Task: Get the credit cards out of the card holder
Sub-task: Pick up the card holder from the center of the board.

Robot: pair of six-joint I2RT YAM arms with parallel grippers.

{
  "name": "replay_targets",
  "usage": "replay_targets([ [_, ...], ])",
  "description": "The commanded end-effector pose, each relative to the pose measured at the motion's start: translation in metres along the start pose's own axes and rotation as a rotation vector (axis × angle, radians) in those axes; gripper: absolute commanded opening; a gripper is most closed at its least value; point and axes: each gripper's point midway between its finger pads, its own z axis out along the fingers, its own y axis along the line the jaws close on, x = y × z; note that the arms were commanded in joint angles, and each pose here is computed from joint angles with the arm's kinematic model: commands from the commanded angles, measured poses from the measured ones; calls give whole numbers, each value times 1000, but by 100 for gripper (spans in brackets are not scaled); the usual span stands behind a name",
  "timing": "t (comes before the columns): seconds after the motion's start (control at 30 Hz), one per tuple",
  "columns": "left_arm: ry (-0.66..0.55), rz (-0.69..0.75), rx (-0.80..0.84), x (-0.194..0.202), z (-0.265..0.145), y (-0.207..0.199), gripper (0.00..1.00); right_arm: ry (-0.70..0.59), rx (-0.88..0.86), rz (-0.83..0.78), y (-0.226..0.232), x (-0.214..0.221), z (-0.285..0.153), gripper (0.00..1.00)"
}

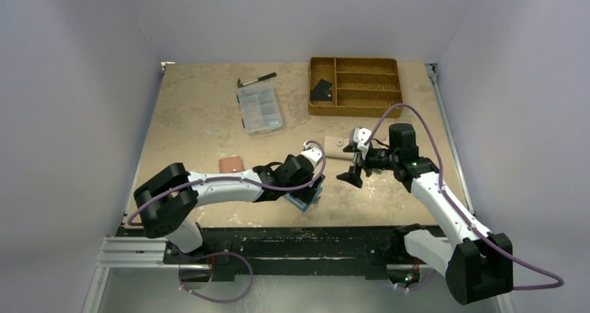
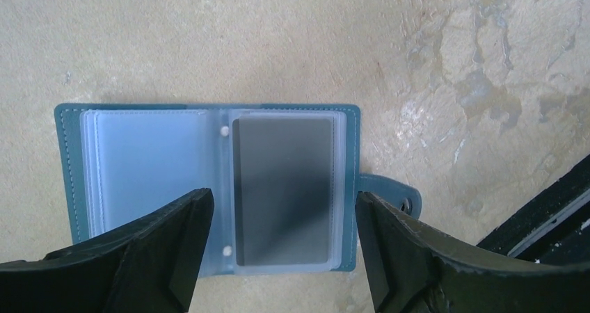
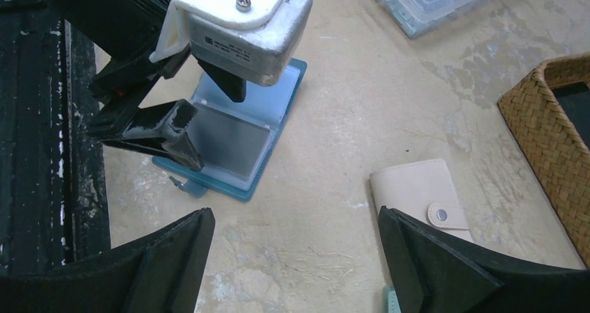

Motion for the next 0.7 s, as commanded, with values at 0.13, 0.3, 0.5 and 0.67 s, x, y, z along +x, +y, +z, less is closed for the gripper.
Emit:
replay_targets([
  [0.13,-9,6,-71,-10,7,-2,78,-15,-20,-26,1,1,2,99],
  [0.3,6,-3,-83,-5,11,-1,72,-18,-22,-30,2,0,2,99],
  [0.5,32,-7,-79,1,15,-3,71,-19,-25,-29,3,0,2,99],
  [0.67,47,1,-102,5,18,0,72,-19,-29,-27,3,0,2,99],
])
